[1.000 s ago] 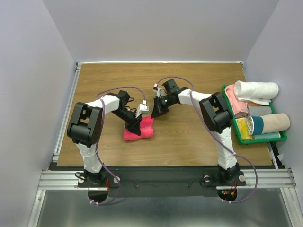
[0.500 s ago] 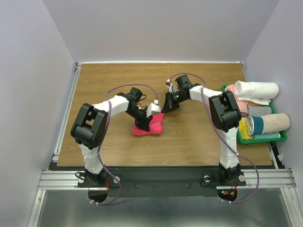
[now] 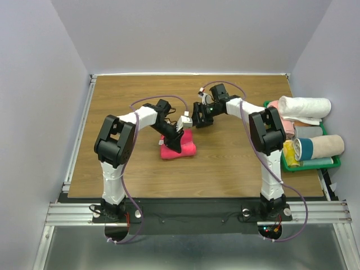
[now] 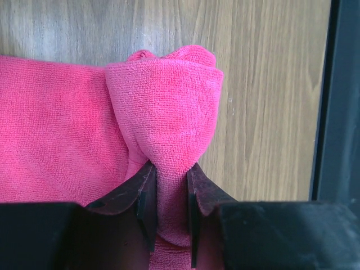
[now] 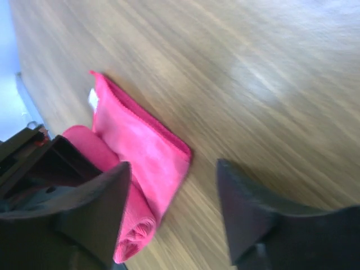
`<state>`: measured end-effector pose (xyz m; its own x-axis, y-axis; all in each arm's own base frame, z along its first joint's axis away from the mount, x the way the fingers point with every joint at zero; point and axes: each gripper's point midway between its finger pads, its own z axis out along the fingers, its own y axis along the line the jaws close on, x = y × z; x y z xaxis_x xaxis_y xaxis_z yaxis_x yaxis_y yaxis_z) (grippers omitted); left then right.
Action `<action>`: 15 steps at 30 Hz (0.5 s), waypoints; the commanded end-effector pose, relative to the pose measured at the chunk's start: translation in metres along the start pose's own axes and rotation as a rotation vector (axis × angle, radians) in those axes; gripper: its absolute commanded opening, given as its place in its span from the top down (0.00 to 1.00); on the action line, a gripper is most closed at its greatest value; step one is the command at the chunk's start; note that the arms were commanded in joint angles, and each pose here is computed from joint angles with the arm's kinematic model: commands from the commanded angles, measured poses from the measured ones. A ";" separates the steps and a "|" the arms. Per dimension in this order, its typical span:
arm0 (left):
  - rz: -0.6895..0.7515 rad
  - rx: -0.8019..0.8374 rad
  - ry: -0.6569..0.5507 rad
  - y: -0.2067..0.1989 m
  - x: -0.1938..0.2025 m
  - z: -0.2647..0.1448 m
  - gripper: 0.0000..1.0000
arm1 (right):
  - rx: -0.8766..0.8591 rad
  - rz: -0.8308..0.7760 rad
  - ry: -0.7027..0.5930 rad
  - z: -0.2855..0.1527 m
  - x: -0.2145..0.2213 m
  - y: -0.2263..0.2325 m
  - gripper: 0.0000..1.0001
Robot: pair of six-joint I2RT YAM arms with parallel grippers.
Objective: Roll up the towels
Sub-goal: Roll the towel
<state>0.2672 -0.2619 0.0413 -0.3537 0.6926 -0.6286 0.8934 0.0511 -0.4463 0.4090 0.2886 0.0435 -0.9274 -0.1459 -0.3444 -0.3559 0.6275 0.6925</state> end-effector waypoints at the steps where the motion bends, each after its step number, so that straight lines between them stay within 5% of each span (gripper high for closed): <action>1: -0.179 0.038 0.187 -0.004 0.062 0.023 1.00 | 0.030 -0.081 -0.136 -0.047 -0.034 0.013 0.27; 9: -0.271 0.103 0.196 -0.005 0.079 0.030 1.00 | 0.002 -0.267 -0.263 -0.140 -0.028 0.046 0.35; 15: -0.263 0.205 0.209 -0.006 0.090 0.031 0.99 | -0.058 -0.542 -0.268 -0.156 0.006 0.091 0.37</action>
<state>0.2618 -0.2692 0.0400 -0.5289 0.6233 -0.5759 0.7587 0.0432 -0.6500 0.3821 0.2069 0.1860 -0.7170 -0.1075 -0.6887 -0.6049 0.5870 0.5381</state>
